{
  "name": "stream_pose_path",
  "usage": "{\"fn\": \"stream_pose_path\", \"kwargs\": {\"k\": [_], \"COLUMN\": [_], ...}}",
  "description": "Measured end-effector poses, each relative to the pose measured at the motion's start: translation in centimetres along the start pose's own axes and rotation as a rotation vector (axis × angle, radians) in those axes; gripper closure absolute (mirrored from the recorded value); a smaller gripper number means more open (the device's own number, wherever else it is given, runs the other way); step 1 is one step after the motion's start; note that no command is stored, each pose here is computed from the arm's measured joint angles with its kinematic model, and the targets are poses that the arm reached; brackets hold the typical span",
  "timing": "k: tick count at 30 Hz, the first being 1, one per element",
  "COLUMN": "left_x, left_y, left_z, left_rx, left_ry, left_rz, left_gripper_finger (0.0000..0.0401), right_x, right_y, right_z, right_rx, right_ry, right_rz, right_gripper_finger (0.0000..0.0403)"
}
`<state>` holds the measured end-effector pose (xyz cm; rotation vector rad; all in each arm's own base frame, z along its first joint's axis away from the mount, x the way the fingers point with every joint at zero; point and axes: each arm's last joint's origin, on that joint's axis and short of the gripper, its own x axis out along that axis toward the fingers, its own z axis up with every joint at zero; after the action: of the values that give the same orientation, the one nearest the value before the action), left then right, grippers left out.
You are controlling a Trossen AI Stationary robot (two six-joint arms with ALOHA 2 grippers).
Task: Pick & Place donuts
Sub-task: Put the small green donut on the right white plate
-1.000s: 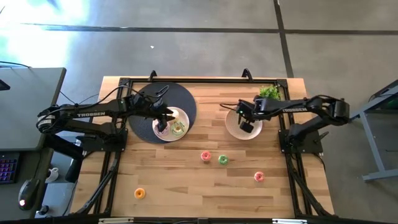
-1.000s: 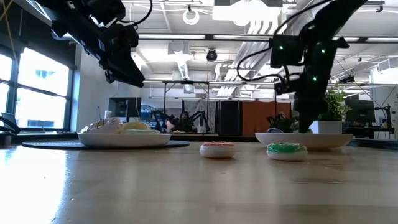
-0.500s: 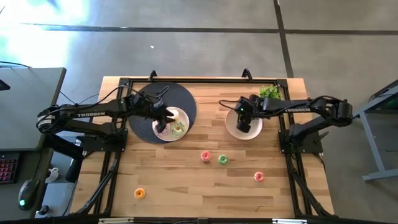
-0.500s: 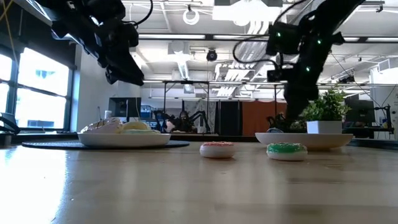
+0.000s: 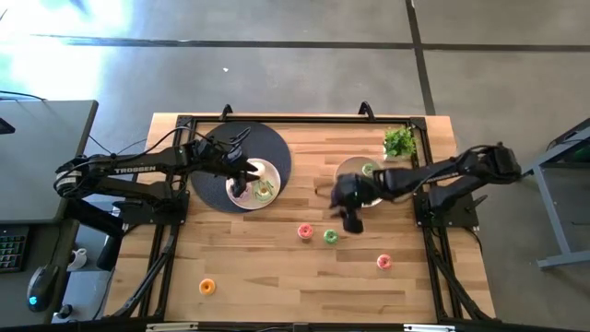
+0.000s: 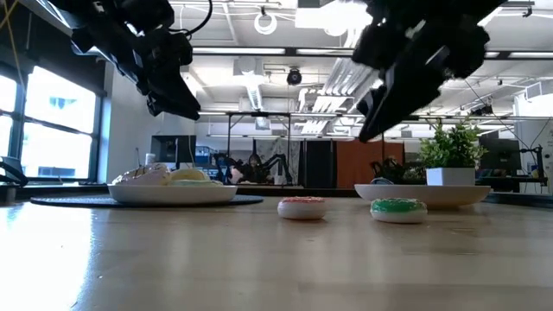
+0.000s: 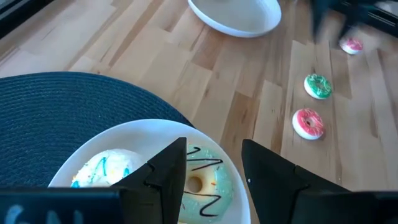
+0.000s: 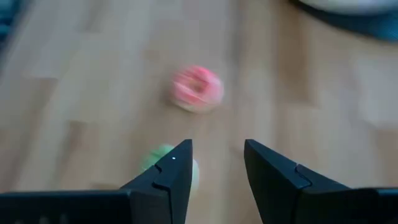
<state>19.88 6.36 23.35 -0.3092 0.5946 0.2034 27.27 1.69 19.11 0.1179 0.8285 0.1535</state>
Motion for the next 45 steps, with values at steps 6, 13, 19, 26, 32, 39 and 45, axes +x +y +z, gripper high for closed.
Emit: {"fn": "stream_pose_path", "kwargs": {"k": [6,13,19,26,32,39,45], "left_x": [0.0,0.0,0.0,0.0,0.0,0.0,0.0], "left_y": [0.0,0.0,0.0,0.0,0.0,0.0,0.0], "left_z": [0.0,0.0,0.0,0.0,0.0,0.0,0.0], "left_rx": [-0.003,-0.007,-0.008,-0.015,-0.015,-0.015,-0.015], "left_ry": [-0.001,-0.001,-0.001,-0.002,-0.002,-0.003,-0.003], "left_rz": [0.008,0.008,0.009,0.011,0.011,0.010,0.010], "left_gripper_finger": [0.0247,0.0247,0.0247,0.0247,0.0247,0.0247,0.0247], "right_x": [2.2,4.3,5.2,5.8,5.2,2.1,-2.9], "right_y": [3.2,4.2,4.1,3.9,3.3,1.9,-0.7], "right_z": [-0.6,-2.3,-3.0,-3.4,-2.7,-1.2,-1.4], "right_rx": [-0.104,-0.053,-0.015,0.010,0.096,0.133,0.126], "right_ry": [0.005,0.119,0.157,0.178,0.138,0.062,0.087], "right_rz": [-0.021,-0.049,-0.078,-0.091,-0.122,-0.162,-0.498], "right_gripper_finger": [0.0261,0.0261,0.0261,0.0275,0.0342,0.0385,0.0397]}}
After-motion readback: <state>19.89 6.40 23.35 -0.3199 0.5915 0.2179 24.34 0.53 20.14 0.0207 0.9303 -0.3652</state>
